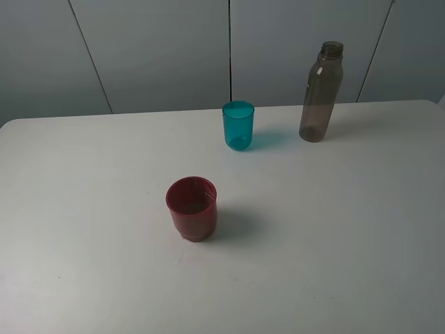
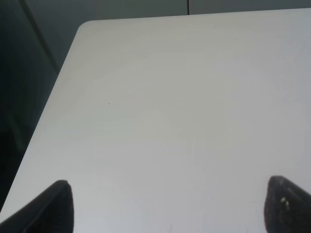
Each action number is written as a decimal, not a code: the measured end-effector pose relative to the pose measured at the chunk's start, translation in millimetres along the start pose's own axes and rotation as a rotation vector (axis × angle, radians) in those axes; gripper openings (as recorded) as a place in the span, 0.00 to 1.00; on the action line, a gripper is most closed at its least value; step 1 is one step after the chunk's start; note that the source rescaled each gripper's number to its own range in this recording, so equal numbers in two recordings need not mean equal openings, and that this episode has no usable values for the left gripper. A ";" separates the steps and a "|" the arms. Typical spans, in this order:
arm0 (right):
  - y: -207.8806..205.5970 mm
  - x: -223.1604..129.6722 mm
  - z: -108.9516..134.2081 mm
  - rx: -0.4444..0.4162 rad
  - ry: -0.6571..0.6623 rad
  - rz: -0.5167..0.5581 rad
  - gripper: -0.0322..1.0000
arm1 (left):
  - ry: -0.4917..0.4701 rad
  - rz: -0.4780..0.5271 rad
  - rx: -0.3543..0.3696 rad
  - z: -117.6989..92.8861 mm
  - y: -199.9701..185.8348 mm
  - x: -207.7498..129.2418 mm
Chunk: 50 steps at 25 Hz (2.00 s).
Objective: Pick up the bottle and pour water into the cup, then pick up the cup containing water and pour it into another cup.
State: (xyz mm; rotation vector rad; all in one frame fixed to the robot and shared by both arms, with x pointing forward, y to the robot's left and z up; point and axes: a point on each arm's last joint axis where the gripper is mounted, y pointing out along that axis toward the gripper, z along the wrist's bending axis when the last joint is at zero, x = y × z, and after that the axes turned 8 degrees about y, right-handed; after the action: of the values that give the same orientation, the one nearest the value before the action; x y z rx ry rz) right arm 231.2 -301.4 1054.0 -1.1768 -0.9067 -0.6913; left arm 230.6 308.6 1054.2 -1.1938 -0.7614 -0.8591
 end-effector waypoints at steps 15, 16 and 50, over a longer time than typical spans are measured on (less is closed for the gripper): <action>0.8 0.0 3.6 -0.236 0.107 -0.031 0.99 | 0.000 0.000 0.000 0.0 0.0 0.0; 0.9 0.0 3.9 -0.233 0.107 -0.031 0.99 | 0.000 0.000 0.000 0.0 0.0 0.0; 2.6 0.2 14.3 -0.118 0.077 -0.024 0.99 | 0.000 0.000 0.000 0.0 0.0 0.0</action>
State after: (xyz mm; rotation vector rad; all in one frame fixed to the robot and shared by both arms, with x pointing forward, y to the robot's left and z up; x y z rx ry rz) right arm 230.2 -287.0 1054.7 -1.2360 -0.8258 -0.8134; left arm 230.6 308.6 1054.2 -1.1938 -0.7614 -0.8591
